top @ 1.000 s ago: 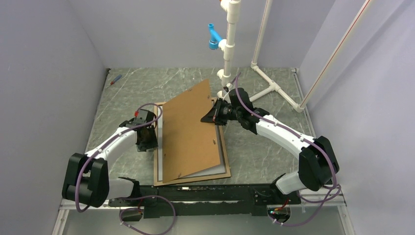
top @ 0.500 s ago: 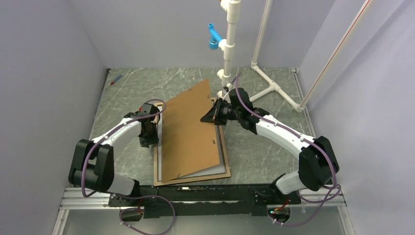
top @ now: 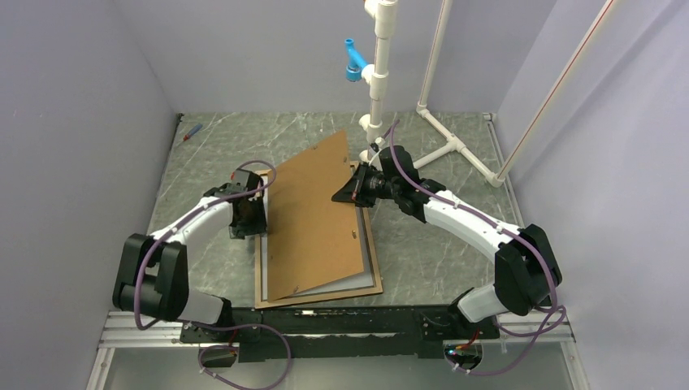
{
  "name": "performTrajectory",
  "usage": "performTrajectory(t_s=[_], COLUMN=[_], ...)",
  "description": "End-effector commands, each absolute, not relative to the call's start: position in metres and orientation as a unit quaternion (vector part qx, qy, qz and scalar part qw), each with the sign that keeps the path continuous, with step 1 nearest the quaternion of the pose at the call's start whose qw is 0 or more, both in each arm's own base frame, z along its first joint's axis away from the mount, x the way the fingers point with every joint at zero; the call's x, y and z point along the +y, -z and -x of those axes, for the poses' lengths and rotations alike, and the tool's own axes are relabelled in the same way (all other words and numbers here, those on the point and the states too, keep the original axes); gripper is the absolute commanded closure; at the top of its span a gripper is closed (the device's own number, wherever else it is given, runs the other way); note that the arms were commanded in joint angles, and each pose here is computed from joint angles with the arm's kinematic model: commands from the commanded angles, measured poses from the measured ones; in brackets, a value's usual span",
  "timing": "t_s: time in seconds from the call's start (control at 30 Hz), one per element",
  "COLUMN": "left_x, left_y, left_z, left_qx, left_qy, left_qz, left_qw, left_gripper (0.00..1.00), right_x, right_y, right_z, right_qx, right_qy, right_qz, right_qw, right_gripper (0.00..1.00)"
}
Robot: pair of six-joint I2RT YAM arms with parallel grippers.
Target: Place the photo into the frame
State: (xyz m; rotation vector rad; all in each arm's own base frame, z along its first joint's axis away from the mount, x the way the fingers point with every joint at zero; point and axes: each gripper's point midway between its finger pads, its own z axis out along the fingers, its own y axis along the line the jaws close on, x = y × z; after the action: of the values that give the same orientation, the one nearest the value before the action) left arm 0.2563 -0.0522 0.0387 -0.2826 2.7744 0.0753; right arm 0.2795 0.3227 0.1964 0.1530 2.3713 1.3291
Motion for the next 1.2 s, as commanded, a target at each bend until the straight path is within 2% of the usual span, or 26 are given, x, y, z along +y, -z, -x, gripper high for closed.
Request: performTrajectory(t_s=[0.0,0.13,0.37,0.73,0.77,0.83,0.93,0.97,1.03,1.17], left_x=[-0.075,-0.076,-0.055,-0.044,-0.045,-0.046,-0.048,-0.049,-0.050,-0.056], left_y=[-0.046,-0.030,-0.024,-0.027,-0.028,-0.032,-0.046,-0.052,-0.065,-0.090], left_z=[-0.266,-0.262,-0.265,-0.287,-0.286,-0.286,-0.285,-0.285,-0.284,-0.279], left_qx=[0.970,0.976,0.980,0.981,0.981,0.980,0.976,0.974,0.970,0.961], left_qy=[0.044,0.042,-0.024,-0.071,-0.068,-0.063,-0.050,-0.046,-0.034,-0.003], left_qz=[0.099,0.093,0.080,0.044,0.046,0.053,0.065,0.070,0.075,0.082], left_qw=[0.218,0.193,0.180,0.173,0.176,0.183,0.202,0.210,0.228,0.265], left_gripper=[0.43,0.48,0.79,0.79,0.77,0.65,0.33,0.25,0.17,0.13], right_x=[0.335,0.334,0.332,0.332,0.331,0.330,0.330,0.330,0.328,0.328], right_y=[-0.265,-0.265,-0.261,-0.253,-0.252,-0.251,-0.247,-0.247,-0.245,-0.241], right_z=[-0.301,-0.299,-0.299,-0.299,-0.299,-0.300,-0.299,-0.298,-0.298,-0.299], right_qx=[0.787,0.787,0.792,0.796,0.797,0.798,0.800,0.801,0.802,0.802], right_qy=[-0.544,-0.543,-0.537,-0.531,-0.530,-0.527,-0.525,-0.523,-0.518,-0.517], right_qz=[-0.020,-0.022,-0.023,-0.021,-0.020,-0.021,-0.021,-0.021,-0.022,-0.027], right_qw=[0.292,0.291,0.290,0.288,0.289,0.291,0.291,0.292,0.296,0.299], right_gripper=[1.00,1.00,1.00,1.00,1.00,1.00,1.00,1.00,1.00,1.00])
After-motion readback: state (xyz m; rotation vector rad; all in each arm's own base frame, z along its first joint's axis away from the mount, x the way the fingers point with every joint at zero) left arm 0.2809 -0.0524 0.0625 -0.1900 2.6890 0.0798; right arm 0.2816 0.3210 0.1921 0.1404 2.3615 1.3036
